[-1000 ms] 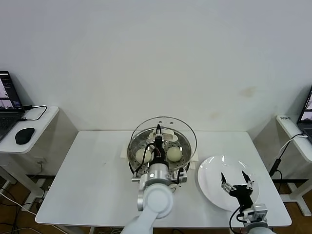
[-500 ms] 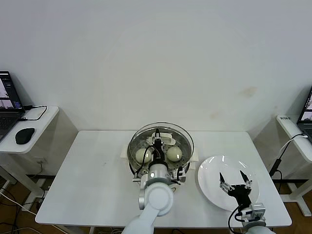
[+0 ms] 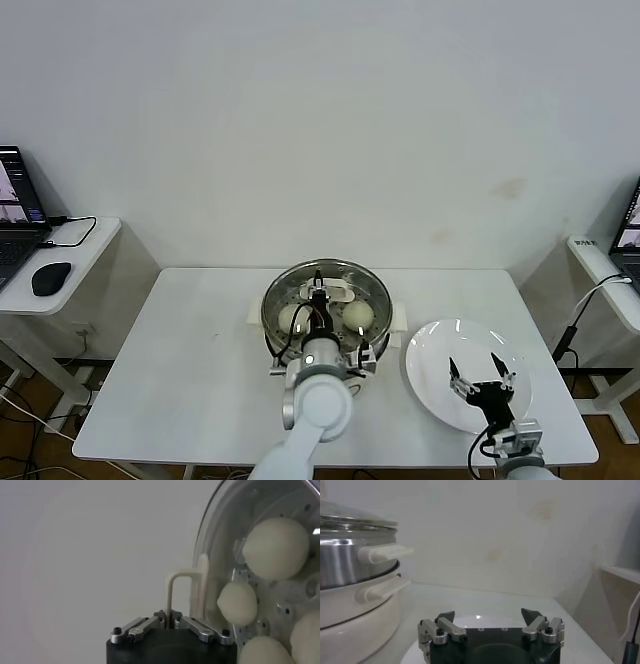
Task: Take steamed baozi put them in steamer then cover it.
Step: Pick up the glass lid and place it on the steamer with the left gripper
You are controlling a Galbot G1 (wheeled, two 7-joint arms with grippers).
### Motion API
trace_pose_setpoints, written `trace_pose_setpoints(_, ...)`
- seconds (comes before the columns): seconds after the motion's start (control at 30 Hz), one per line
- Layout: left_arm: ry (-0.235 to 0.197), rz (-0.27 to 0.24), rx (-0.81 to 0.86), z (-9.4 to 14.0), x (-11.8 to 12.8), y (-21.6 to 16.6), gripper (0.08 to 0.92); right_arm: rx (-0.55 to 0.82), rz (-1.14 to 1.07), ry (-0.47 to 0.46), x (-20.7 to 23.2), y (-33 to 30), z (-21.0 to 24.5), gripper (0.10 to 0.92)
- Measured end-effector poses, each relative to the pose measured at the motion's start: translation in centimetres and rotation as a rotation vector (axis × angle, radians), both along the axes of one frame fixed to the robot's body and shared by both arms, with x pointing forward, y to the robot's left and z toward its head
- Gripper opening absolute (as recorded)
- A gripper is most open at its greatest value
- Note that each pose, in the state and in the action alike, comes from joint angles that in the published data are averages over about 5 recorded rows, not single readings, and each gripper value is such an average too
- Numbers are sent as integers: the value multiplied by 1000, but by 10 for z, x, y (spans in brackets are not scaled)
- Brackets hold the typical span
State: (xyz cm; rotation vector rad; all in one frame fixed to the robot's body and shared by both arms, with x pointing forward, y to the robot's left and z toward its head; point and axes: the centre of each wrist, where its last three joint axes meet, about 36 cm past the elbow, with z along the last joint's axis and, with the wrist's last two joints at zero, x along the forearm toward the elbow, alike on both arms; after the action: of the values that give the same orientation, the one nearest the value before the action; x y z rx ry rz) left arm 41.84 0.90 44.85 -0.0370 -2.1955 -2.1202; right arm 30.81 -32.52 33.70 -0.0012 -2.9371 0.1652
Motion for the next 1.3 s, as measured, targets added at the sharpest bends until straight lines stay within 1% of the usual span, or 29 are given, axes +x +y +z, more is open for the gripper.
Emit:
trace_pose_setpoints(0.33, 4, -4, -13, -4, 0, 0, 141, -7, 4, -2, 0, -1, -1, 822)
trace_pose_setpoints(0.67, -6, -24, -18, -11, 2, -1, 141, -10, 6, 3, -3, -1, -2, 822)
trace_pose_setpoints(1.3, -21, -63, -16, -24, -6, 3, 141, -18, 13, -4, -8, -1, -1, 823)
